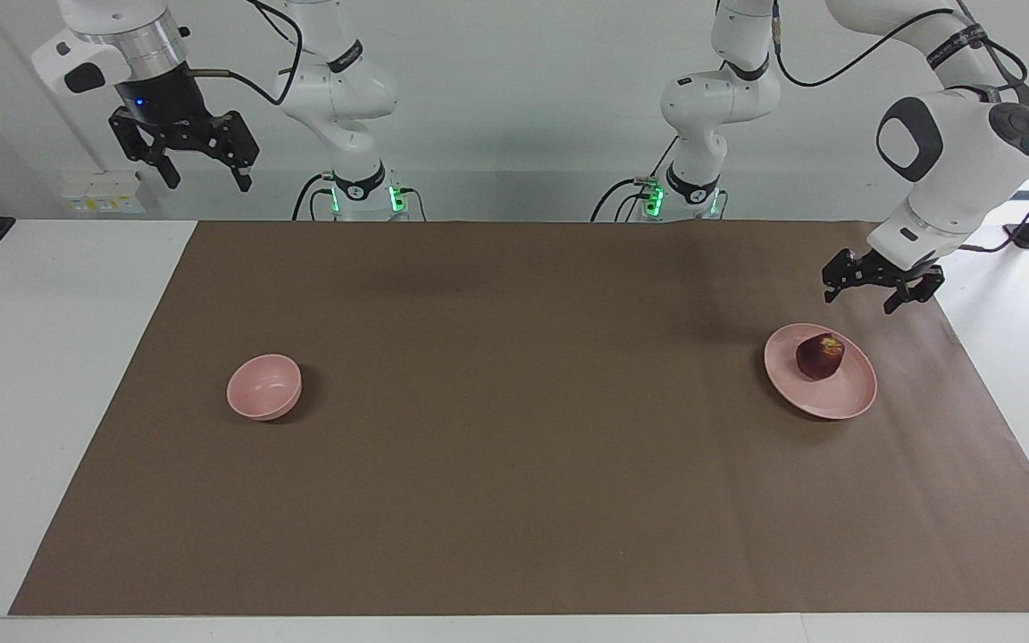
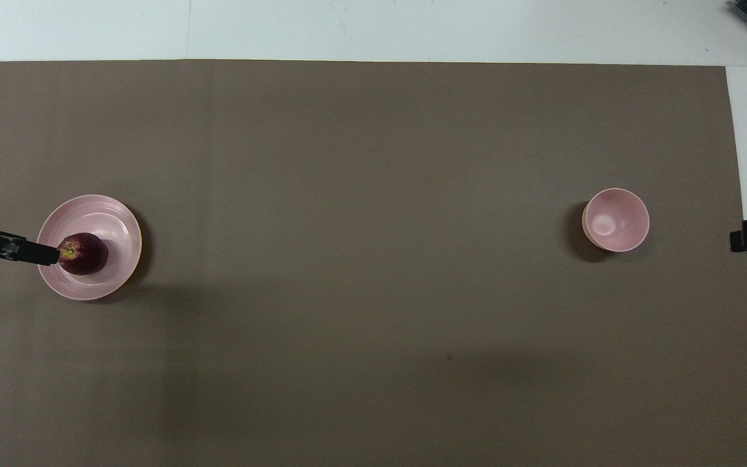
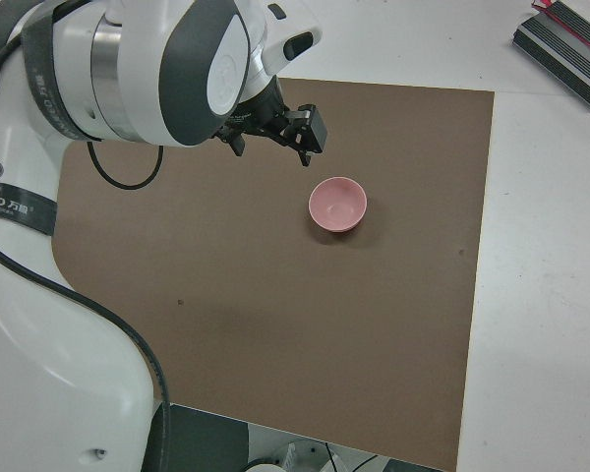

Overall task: Move apple from plate to bowl
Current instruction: 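Reach the left gripper down over the red apple on the plate, then close the left gripper around the red apple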

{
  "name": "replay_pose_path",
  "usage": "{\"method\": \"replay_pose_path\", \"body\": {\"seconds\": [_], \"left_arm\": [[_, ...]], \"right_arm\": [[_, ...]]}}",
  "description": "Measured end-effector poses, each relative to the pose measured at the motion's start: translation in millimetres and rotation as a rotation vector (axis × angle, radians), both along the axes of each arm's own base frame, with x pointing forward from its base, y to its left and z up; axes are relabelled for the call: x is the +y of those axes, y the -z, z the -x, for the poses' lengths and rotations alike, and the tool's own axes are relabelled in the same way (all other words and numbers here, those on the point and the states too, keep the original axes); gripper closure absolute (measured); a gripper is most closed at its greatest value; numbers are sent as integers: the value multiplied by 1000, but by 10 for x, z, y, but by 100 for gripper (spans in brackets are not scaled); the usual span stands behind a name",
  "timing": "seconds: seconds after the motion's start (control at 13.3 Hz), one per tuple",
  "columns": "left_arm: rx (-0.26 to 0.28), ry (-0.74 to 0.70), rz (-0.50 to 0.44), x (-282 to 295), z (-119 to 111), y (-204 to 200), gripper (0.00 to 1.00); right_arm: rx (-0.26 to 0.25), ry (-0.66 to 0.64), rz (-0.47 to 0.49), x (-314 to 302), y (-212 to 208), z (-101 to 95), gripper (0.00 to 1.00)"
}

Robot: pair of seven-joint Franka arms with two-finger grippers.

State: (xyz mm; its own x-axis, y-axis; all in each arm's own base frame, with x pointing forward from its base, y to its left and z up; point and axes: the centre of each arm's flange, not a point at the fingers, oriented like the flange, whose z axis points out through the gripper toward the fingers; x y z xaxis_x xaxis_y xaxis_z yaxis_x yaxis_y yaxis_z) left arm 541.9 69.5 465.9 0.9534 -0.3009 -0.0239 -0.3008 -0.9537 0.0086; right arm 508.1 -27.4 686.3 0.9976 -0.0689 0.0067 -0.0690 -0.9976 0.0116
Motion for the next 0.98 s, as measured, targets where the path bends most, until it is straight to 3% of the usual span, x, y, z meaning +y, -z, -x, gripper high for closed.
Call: {"method": "replay_pose_path", "body": {"seconds": [0.3,0.98], "left_arm": [[18,6,3,-14,-72,414,0],[2,29,4,-9,-174,1164,0]], "right_arm": [[0,0,0,0,0,0,0],[0,0,0,0,0,0,0]]}}
